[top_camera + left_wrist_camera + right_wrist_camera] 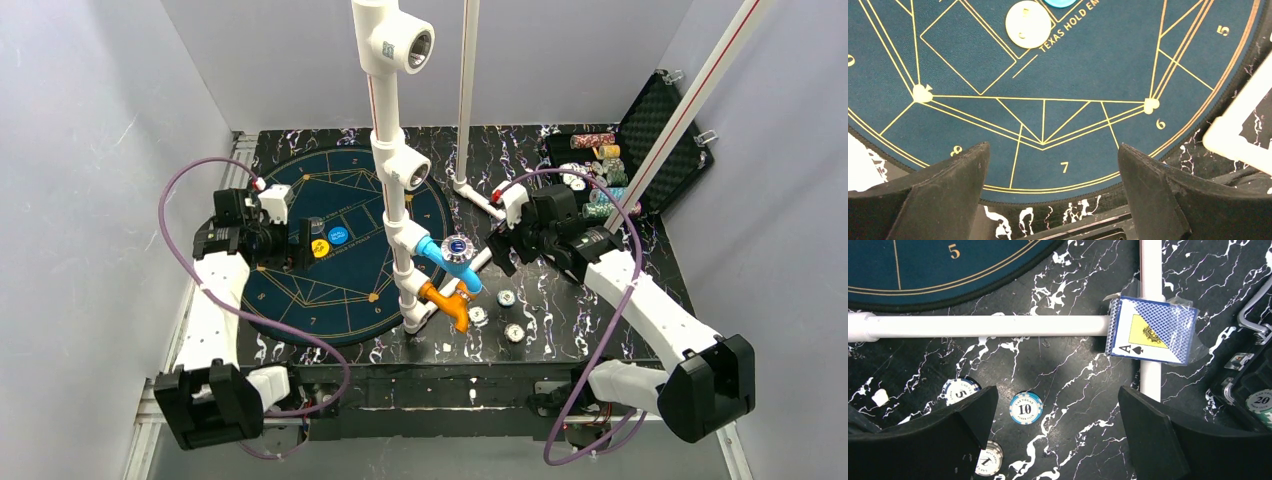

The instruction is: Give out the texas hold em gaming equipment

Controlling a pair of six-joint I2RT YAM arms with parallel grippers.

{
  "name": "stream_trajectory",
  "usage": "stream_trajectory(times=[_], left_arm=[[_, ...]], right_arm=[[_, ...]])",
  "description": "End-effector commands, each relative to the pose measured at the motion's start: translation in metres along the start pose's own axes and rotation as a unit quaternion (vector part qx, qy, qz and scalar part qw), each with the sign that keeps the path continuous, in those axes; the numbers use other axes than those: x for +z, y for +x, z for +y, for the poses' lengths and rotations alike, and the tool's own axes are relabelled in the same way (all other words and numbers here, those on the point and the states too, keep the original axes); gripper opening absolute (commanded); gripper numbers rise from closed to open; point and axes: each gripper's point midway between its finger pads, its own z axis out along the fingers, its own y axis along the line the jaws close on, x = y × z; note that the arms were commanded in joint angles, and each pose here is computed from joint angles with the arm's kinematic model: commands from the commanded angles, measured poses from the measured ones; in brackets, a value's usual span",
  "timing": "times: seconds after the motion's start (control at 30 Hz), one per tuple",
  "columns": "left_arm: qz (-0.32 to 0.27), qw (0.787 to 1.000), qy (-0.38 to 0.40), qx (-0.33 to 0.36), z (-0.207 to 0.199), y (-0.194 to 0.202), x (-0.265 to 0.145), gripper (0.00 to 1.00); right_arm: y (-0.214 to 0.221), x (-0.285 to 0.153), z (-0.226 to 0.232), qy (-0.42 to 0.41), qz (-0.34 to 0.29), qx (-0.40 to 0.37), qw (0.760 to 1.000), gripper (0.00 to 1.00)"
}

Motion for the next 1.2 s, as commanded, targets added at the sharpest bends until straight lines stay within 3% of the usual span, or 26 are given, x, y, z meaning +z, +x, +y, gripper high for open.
stream_trajectory(times=[0.0, 0.2, 0.57, 0.63, 0.8, 1.17], left_arm=[[-0.006, 1.000, -0.028, -0.006, 0.018, -0.023, 0.008, 0.99], [-0.019, 0.996, -0.080, -0.027, 0.048, -0.061, 0.021, 0.99], [0.028, 0.997, -0.055, -0.053, 0.057, -0.093, 0.080, 0.99], [0.041, 0.996, -0.054, -0.063, 0.056, -0.093, 0.092, 0.93], [0.068, 0.992, -0.094, -0.043, 0.063, -0.088, 0.121, 0.88], [0.109, 0.988, -0.101, -0.035, 0.066, -0.074, 0.164, 0.70]], right_arm=[[-0.004, 0.009, -0.001, 0.002, -0.017, 0.002, 1.000, 1.00], [-0.007, 0.013, 0.006, -0.020, -0.020, 0.002, 1.000, 1.00], [-0.006, 0.023, -0.006, -0.002, 0.006, -0.005, 1.000, 1.00], [-0.005, 0.022, -0.005, -0.007, 0.008, -0.014, 1.000, 1.00], [-0.001, 0.020, -0.003, -0.015, 0.011, -0.024, 1.000, 1.00], [0.003, 0.019, -0.003, -0.033, 0.012, -0.015, 0.999, 1.00]])
